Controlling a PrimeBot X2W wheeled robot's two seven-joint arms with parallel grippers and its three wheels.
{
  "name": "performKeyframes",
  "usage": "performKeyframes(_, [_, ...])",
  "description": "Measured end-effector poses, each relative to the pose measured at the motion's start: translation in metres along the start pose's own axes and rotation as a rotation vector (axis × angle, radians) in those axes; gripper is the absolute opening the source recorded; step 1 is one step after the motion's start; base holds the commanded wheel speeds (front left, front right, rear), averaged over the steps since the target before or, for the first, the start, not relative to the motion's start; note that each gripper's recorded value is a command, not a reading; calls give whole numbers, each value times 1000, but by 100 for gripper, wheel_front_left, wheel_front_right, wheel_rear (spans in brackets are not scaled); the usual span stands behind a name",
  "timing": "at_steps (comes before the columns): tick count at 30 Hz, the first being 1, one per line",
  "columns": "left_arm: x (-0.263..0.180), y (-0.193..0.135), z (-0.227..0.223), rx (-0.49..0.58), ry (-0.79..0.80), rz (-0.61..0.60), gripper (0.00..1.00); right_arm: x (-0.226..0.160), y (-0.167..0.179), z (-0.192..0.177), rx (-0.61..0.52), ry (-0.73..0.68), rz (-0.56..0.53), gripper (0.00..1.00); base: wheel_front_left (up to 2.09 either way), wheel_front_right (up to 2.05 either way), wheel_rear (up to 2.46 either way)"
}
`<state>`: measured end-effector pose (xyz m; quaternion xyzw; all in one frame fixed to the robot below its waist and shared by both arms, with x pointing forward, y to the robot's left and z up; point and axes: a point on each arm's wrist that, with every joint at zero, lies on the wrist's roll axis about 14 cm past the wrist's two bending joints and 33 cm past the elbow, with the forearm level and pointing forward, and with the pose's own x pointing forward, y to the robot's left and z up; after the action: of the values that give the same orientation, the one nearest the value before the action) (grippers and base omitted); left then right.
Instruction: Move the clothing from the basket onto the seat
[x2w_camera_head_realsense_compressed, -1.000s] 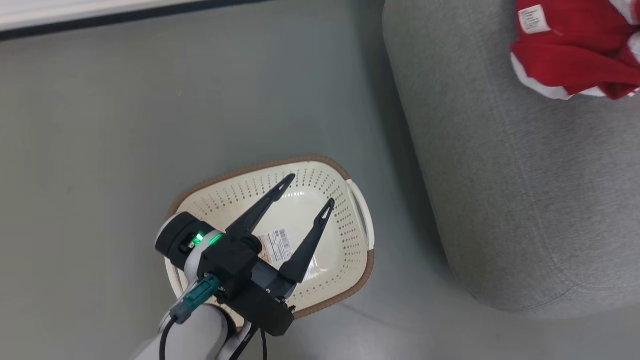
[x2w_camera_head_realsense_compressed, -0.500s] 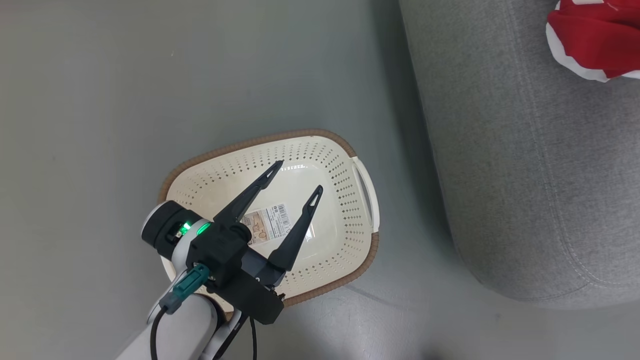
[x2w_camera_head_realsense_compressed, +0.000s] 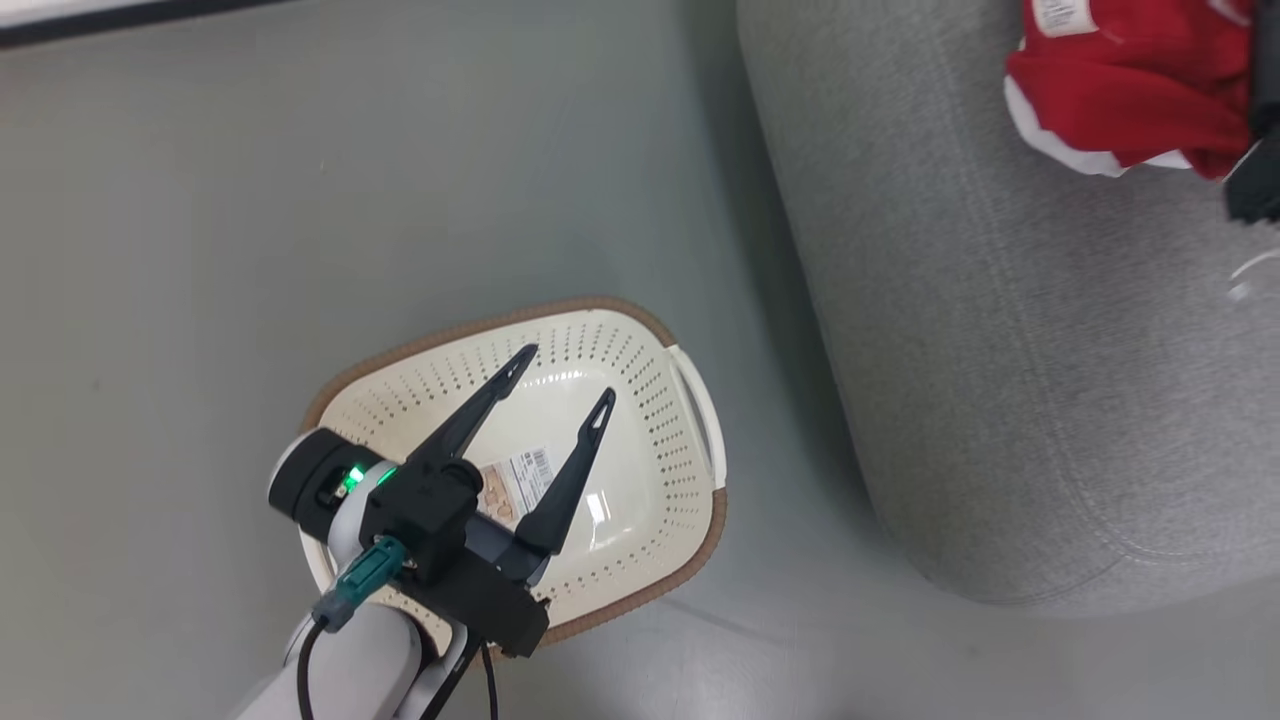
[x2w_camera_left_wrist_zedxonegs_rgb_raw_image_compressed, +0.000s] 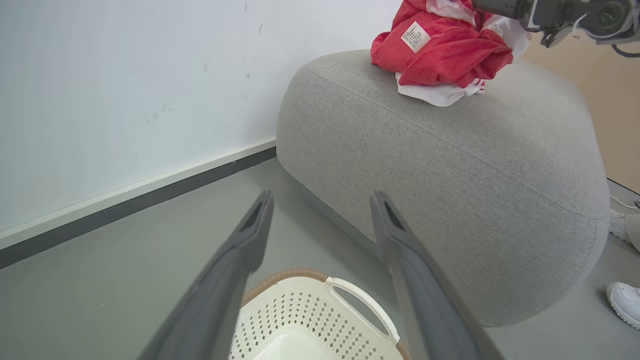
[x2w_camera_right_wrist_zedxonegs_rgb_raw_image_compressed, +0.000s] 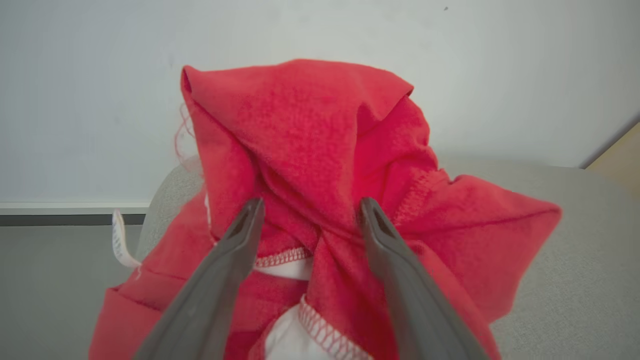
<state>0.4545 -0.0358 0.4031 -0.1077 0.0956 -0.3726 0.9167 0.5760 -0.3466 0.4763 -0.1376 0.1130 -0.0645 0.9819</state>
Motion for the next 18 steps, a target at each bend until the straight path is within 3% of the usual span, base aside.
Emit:
performKeyframes(10, [-6, -19, 16, -13, -24, 4, 100, -49, 2, -17, 41, 18, 23, 100, 0, 0, 0])
performKeyframes(18, [-26, -25, 33, -35, -56, 76, 100, -84, 10, 10, 75, -79, 55, 100, 0, 0, 0])
